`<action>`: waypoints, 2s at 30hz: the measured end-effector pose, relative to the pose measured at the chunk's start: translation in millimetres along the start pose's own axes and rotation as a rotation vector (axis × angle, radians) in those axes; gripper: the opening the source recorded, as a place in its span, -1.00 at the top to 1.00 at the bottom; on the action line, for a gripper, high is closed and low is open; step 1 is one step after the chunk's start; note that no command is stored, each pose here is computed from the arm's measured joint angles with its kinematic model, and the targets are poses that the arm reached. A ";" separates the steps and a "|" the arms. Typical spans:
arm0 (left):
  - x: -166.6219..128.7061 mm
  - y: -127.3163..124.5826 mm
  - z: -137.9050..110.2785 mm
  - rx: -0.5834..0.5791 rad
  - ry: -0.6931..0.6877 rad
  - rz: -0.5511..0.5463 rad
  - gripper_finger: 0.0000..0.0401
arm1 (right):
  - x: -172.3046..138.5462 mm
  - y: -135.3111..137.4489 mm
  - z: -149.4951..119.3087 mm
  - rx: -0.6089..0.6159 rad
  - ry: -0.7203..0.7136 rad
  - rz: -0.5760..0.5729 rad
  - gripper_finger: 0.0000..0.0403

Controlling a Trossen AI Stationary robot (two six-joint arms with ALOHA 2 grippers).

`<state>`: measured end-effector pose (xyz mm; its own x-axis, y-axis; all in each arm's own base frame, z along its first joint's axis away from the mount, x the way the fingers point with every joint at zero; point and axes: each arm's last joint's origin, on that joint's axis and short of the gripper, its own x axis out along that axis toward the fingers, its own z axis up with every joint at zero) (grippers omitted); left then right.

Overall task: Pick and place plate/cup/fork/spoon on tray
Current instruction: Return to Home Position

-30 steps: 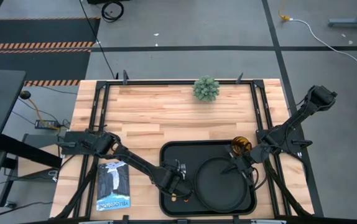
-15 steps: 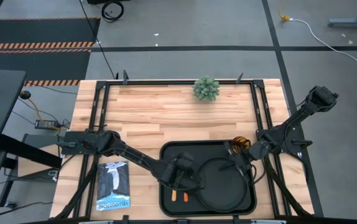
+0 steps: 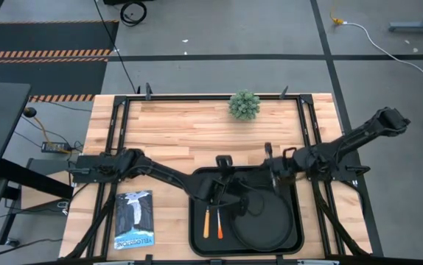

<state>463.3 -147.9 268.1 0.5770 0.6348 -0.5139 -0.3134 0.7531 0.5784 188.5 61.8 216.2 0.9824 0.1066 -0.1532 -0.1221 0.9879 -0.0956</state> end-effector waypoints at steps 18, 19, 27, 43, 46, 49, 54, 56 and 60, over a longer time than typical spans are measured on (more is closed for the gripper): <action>-14.3 40.6 11.5 0.257 0.098 -0.107 0.49 | -80.4 -32.2 21.3 0.099 0.078 -0.404 0.96; -17.7 45.2 9.2 0.274 0.116 -0.105 0.49 | -83.0 -32.7 21.6 0.097 0.072 -0.401 0.96; -22.3 66.0 5.0 0.250 0.161 -0.195 0.51 | -81.7 -29.6 1.0 0.026 -0.097 -0.354 0.96; 8.5 31.2 -30.2 0.301 0.164 -0.347 0.78 | -79.4 -28.0 -48.7 0.084 -0.184 -0.434 0.96; 10.2 39.1 -41.0 0.292 0.169 -0.340 0.83 | -81.7 -28.4 -50.5 0.097 -0.176 -0.430 0.96; 9.8 50.5 -52.8 0.269 0.150 -0.334 0.87 | -83.5 -28.4 -53.3 0.121 -0.161 -0.417 0.96; 4.8 72.1 -74.5 0.209 0.079 -0.320 0.89 | -85.0 -26.5 -53.2 0.138 -0.177 -0.322 0.96; 1.8 80.7 -83.4 0.187 0.041 -0.314 0.89 | -84.5 -24.3 -52.5 0.133 -0.186 -0.240 0.96; -9.2 94.4 -102.1 0.162 -0.033 -0.300 0.89 | -83.8 -21.1 -52.3 0.141 -0.191 -0.128 0.96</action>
<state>351.3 -65.0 262.8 0.6502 0.3809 -0.6574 -0.0036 0.8668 0.4987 101.3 26.1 179.6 0.9991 -0.0142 0.0405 0.0127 0.9992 0.0379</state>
